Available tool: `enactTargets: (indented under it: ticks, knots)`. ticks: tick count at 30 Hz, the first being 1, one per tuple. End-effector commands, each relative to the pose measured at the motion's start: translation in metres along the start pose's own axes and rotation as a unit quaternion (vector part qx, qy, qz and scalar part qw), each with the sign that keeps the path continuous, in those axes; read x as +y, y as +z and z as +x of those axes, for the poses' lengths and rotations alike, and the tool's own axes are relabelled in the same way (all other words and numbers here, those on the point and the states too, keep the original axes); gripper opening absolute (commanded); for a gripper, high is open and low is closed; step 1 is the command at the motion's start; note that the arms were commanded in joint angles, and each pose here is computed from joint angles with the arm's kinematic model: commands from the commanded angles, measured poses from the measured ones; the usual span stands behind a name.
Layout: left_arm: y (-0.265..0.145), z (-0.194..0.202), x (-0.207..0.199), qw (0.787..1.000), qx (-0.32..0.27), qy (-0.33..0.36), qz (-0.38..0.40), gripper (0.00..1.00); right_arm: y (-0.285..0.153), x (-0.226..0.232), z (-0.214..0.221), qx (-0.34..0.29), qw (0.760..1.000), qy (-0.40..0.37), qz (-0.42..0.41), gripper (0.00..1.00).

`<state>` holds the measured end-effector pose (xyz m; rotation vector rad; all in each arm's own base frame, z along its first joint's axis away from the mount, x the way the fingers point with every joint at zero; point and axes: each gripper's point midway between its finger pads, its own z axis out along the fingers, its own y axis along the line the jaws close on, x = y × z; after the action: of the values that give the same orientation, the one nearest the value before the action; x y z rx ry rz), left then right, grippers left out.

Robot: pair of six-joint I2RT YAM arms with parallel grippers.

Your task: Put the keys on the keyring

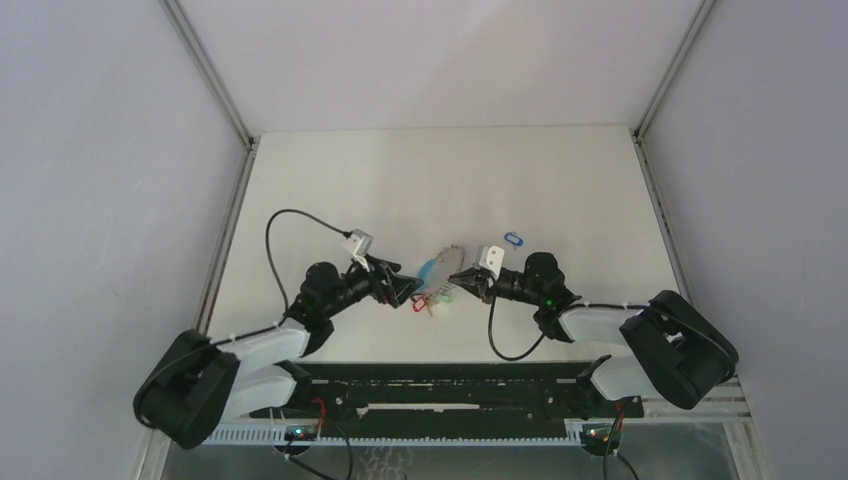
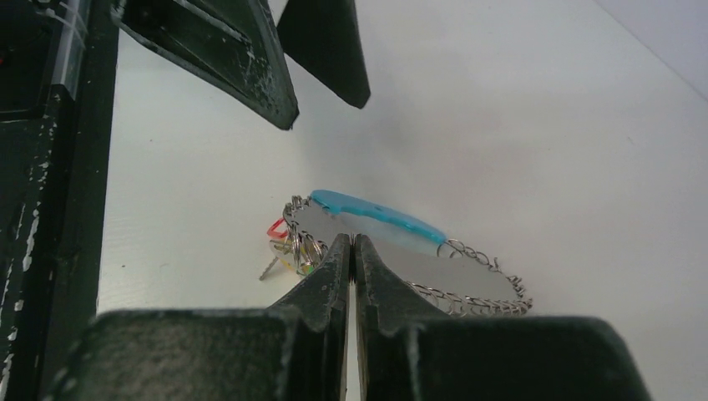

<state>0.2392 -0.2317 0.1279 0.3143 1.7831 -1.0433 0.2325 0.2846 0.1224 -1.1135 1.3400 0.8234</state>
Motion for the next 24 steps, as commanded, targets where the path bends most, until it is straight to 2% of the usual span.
enactTargets:
  ticks: [1,12,19,24]
  knots:
    - [0.02,-0.031,-0.039,0.986,-0.038,0.111,0.119,0.91,0.0,0.004,-0.025,-0.039,0.998,-0.015,-0.041,0.0]
    - [0.044,-0.012,-0.053,0.95,-0.005,0.228,0.213,0.75,-0.005,0.0,-0.03,-0.028,0.996,-0.022,-0.08,0.0]
    - [0.053,0.0,-0.056,0.938,0.011,0.244,0.246,0.67,-0.003,-0.001,-0.03,-0.03,0.995,-0.023,-0.09,0.0]
    - [0.059,-0.001,-0.061,0.934,0.007,0.236,0.269,0.56,-0.005,0.0,-0.031,-0.031,0.995,-0.023,-0.094,0.0]
